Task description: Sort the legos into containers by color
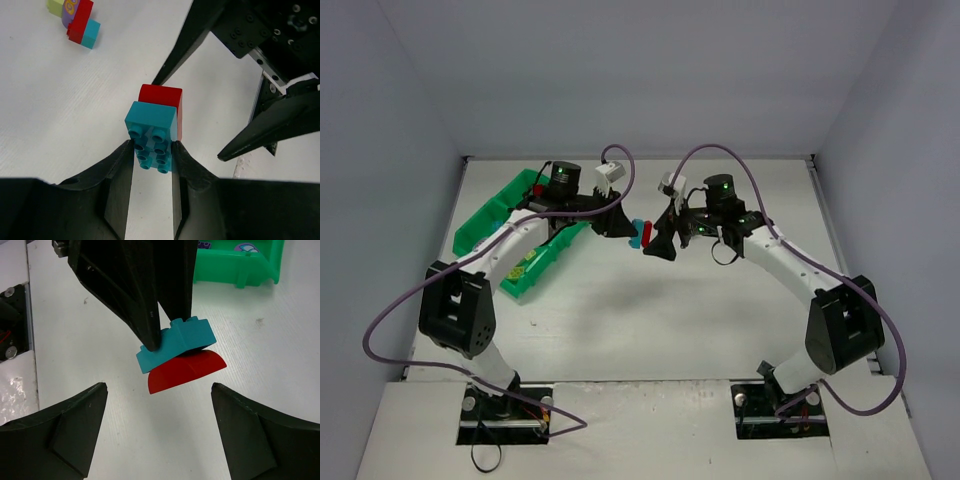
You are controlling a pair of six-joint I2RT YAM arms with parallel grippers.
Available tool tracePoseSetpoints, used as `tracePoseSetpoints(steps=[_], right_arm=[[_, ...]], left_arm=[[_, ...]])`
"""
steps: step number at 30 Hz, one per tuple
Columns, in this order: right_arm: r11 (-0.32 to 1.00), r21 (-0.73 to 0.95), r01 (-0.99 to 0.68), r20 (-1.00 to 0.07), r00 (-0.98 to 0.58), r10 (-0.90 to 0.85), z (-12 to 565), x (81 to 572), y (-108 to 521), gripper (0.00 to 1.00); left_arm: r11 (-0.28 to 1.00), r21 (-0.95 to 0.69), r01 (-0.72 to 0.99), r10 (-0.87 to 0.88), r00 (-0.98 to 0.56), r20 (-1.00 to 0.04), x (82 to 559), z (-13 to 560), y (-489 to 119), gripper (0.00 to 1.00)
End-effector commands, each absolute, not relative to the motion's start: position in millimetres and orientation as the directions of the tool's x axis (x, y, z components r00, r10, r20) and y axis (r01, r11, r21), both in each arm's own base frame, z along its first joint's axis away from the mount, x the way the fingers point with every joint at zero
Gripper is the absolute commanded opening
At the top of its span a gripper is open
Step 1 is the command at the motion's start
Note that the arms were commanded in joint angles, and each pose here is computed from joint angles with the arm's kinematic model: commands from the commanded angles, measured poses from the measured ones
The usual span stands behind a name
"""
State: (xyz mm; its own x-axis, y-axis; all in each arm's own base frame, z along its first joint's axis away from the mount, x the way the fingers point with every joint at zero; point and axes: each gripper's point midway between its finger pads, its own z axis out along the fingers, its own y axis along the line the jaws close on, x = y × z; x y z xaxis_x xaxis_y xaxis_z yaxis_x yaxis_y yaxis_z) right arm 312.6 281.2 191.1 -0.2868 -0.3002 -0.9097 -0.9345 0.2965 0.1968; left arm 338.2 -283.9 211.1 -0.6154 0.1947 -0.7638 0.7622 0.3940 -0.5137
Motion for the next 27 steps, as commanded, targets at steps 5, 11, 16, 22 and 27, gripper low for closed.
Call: tracePoseSetpoints(steps=[5,11,16,22,27], right_arm=[[0.169,0.203,-0.965,-0.941,-0.240,-0.240,224.2,309.5,293.6,0.80],[0.136,0.217,-0.967,-0.941,-0.244,-0.235,225.0,309.7,297.2,0.75],[0.098,0.217,-0.971,-0.946,-0.234,-0.225,230.4,306.8,300.5,0.68],[0.075,0.222,-0.972,-0.947,-0.234,-0.221,232.0,304.3,301.9,0.55],[0.074,0.230,-0.970,-0.944,-0.241,-0.226,228.6,303.1,301.4,0.35]], left_arm=[[0.255,-0.276,0.927,0.193,-0.329,-0.924,320.6,265.6,-279.6,0.03],[0.185,-0.227,0.956,0.197,-0.263,-0.944,307.2,269.1,-280.5,0.03],[0.149,-0.227,0.963,0.207,-0.254,-0.945,299.5,264.9,-282.2,0.04],[0.139,-0.220,0.965,0.210,-0.246,-0.946,297.3,265.3,-282.3,0.04],[0.141,-0.216,0.966,0.207,-0.243,-0.948,298.6,267.8,-282.7,0.04]])
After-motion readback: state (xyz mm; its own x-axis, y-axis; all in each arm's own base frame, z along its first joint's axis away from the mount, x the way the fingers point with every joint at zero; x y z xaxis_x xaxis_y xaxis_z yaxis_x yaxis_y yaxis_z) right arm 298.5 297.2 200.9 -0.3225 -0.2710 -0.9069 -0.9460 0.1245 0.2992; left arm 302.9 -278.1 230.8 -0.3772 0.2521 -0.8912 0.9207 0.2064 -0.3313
